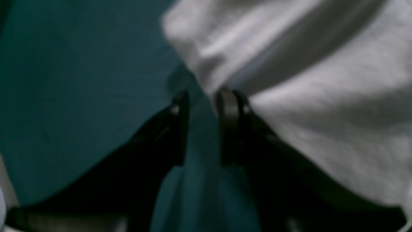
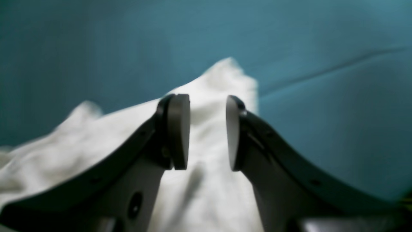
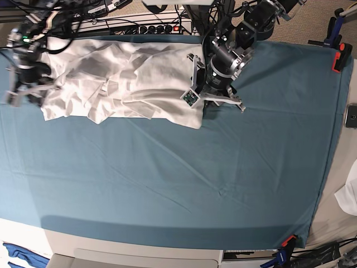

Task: Fold the T-shirt properly

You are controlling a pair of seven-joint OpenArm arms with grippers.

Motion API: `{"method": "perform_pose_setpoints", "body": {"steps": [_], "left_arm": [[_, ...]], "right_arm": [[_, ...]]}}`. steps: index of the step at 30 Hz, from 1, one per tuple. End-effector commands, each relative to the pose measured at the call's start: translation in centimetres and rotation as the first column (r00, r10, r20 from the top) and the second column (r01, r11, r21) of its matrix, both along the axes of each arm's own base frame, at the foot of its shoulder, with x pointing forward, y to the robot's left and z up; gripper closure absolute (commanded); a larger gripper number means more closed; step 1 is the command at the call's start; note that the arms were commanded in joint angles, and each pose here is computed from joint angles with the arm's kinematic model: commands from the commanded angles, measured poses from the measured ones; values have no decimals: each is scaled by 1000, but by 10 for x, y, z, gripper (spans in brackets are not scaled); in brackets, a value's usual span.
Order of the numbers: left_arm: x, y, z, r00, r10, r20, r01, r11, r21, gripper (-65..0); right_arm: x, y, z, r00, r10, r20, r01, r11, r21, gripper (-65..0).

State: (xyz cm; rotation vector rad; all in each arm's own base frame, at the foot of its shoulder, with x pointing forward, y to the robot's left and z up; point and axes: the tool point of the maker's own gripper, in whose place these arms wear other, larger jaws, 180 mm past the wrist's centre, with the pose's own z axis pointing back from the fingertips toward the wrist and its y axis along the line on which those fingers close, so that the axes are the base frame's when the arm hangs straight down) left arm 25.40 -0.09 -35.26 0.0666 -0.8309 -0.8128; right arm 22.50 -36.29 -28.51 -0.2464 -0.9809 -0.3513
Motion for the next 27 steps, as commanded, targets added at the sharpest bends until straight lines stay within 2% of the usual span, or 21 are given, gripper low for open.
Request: {"method": "perform_pose_setpoints", "body": {"steps": [1,4,7,11,14,18,22,24,27], "left_arm": [[7,-1,13,999,10,46,-9,1000,-20,-170],[6,-2,13,999,8,40,-7,1000,-30,-170],[6,-3,12,999,8,37,-7,999,-32,-170],[6,-3,13,999,8,38,-7,999,-33,-180],[6,-3,13,999,7,41,-5,999,-35,-210],[7,-5,15,999,3,49,-1,999,-42,-211],[8,-5,15,999,2,52,0,999,-44,-211],[9,-5,16,998,2,56,1,999,-45,-211],[9,-5,16,998,2,55,0,999,-44,-211]], "right_arm": [[-3,-13,15,1000,-9,16,9,999,-46,-191],[-20,-47,19,998,-65,-12,64,994,-83,-203],[-32,-80,11,993,-120,-19,120,992,-27,-285],[-45,-117,-15,981,-177,-73,182,982,60,-330],[-49,-132,-25,971,-218,-99,227,970,90,-332],[-46,-126,-26,976,-199,-94,209,971,119,-332],[-42,-109,-38,983,-131,-132,157,964,214,-333],[-40,-104,-50,983,-125,-133,158,948,278,-337],[-34,-85,-69,993,-71,-98,107,894,435,-338]]}}
